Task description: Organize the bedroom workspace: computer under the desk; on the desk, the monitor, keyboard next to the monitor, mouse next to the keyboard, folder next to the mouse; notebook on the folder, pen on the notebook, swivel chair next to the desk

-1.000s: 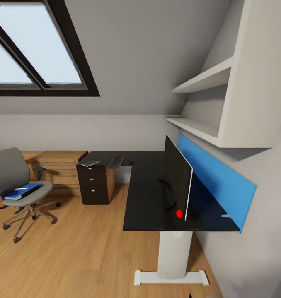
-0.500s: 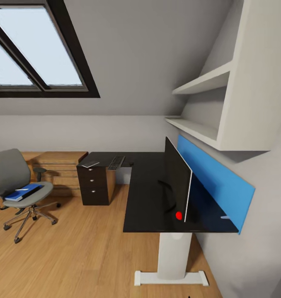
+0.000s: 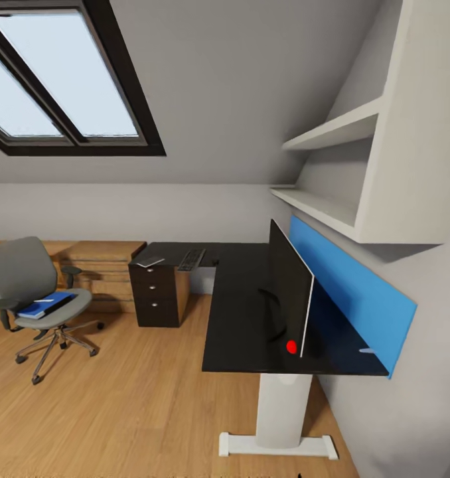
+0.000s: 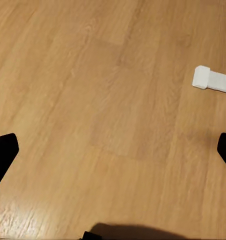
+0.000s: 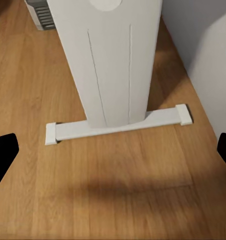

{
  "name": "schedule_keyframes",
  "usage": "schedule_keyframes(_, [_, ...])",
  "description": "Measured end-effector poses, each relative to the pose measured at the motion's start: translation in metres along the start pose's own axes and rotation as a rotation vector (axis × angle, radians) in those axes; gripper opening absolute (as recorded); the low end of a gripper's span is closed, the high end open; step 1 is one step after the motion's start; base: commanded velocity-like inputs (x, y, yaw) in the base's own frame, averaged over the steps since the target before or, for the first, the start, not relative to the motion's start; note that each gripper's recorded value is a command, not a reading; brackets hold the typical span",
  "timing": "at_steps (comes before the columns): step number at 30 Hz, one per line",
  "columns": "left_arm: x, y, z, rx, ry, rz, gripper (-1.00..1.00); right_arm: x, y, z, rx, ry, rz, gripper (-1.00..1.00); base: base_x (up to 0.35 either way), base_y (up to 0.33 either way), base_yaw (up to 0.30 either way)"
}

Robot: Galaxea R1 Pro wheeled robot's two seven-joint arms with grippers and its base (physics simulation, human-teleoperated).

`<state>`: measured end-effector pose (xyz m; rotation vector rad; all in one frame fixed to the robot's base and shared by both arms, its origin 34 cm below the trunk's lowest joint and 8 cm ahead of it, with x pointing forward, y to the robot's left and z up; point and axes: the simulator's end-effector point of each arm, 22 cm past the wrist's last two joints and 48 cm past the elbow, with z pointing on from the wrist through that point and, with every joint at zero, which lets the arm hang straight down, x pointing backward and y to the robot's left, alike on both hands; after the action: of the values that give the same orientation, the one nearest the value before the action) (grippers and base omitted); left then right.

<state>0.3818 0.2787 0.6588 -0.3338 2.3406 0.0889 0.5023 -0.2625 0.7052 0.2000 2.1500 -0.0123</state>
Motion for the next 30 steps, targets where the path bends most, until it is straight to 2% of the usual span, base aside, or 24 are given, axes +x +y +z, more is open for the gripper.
schedule_keyframes(3, [0.001, 0.016, 0.000, -0.027, -0.003, -0.020, 1.00, 0.002, 0.000, 0.000, -0.001, 0.004, -0.001, 1.00, 0.000, 0.004, 0.015])
schedule_keyframes(8, [0.009, 0.037, -0.001, -0.054, 0.014, -0.016, 1.00, 0.003, 0.000, 0.000, 0.000, 0.006, -0.002, 1.00, 0.000, 0.209, 0.004])
schedule_keyframes(19, [0.025, 0.039, -0.004, -0.056, 0.049, -0.014, 1.00, 0.002, -0.001, 0.000, 0.000, 0.001, -0.002, 1.00, 0.008, 0.332, 0.000])
schedule_keyframes(30, [0.028, 0.038, -0.005, -0.055, 0.054, -0.013, 1.00, 0.004, 0.000, 0.000, 0.000, 0.007, -0.002, 1.00, 0.131, 0.326, 0.090])
